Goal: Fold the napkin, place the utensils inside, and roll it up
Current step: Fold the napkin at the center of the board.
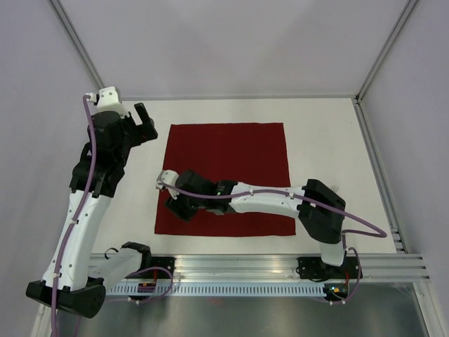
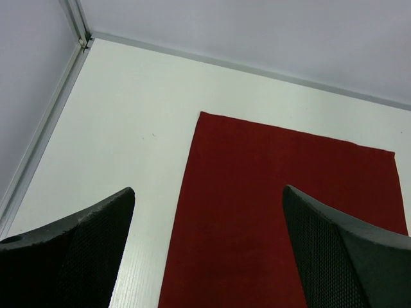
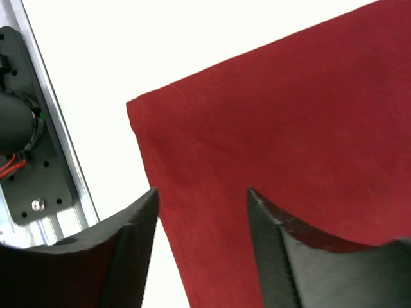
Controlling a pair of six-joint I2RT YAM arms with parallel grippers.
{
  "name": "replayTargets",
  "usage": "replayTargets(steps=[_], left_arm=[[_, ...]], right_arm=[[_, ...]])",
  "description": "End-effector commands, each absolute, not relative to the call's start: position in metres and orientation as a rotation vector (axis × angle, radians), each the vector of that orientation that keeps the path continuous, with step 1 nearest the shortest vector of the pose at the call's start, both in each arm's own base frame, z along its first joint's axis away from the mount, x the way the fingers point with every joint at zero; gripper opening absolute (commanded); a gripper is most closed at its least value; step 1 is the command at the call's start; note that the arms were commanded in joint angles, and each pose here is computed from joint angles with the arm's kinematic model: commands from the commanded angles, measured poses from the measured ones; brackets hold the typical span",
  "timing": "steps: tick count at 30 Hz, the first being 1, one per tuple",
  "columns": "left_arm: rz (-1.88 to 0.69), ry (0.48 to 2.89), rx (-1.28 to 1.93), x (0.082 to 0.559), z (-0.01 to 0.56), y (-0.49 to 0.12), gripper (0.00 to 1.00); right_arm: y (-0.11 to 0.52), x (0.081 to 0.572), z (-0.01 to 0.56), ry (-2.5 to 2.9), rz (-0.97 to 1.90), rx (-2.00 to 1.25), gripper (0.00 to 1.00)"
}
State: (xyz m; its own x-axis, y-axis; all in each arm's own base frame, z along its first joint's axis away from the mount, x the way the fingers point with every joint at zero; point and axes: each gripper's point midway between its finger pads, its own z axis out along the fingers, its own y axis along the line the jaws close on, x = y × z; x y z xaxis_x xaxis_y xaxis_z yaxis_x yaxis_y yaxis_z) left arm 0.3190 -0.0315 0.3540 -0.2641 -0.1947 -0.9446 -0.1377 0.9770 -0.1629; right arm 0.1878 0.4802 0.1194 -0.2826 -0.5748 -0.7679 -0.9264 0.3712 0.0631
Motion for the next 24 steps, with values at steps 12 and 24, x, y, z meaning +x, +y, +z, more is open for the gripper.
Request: replayTargets(steps=[12,24], left_arm=[[-0.103,1.803,-0.252,0.326,0.383,-0.028,1.0],[-0.068,1.818,-0.254,0.326,0.378,-0.021,1.0]], right_arm=[[0.566,0.134,0.075,1.913,0.66,-1.334,0.44],[0.591,0.134,0.048,1.89,0.529,-1.348,0.43]])
